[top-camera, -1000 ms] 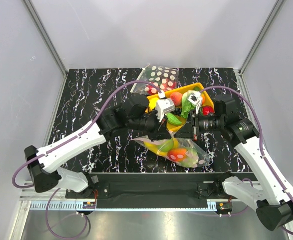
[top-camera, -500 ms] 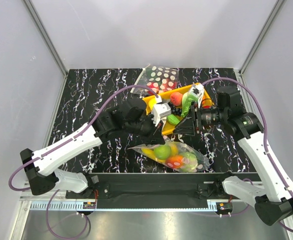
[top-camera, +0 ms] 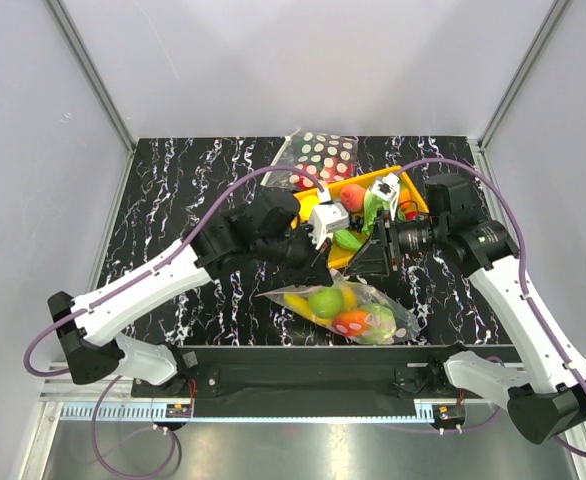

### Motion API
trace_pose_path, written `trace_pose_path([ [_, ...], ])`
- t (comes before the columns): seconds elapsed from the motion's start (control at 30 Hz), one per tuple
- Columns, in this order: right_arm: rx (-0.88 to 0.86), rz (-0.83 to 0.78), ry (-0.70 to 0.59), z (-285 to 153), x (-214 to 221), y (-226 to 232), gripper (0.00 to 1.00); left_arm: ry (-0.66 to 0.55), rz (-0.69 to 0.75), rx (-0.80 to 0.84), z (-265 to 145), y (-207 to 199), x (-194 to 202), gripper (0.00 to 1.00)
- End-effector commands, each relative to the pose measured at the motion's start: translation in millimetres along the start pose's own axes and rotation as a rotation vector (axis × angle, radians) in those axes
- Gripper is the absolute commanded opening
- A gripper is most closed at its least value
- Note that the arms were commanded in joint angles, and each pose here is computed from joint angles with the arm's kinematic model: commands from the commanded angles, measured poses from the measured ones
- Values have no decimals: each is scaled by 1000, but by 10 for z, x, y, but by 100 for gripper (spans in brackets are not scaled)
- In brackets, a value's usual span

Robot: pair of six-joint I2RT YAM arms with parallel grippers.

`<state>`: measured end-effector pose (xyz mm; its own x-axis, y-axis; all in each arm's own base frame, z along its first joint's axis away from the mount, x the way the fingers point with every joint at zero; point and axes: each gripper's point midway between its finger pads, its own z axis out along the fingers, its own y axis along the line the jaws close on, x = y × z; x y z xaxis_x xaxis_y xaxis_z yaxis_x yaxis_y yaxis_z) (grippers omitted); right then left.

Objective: Open the zip-top bag and remove the fake food
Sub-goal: Unzip the zipper food storage bag at the center of the board.

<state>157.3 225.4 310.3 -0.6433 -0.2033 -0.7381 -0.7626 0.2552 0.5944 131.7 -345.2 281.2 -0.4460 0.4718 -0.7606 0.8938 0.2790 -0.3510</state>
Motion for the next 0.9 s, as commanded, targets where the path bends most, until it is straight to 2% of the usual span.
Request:
trace_pose_path([
  [0.0, -51, -19, 6, -5, 65, 125, 48, -41, 40, 34, -58, -92, -191, 0],
  [0.6, -23, 13, 71, 237, 250, -82, 44, -36, 42, 61, -10, -126, -269, 0],
  [0.73, -12, 15, 66, 266, 244, -132, 38, -37, 38, 69, -1, -136, -265, 0],
  [0.83, -12, 1, 41, 276, 178, -124, 29, -36, 33, 77, 12, -143, -254, 0],
  [0.87, -10, -1, 32, 276, 157, -122, 22, -39, 34, 79, 8, -150, -262, 0],
])
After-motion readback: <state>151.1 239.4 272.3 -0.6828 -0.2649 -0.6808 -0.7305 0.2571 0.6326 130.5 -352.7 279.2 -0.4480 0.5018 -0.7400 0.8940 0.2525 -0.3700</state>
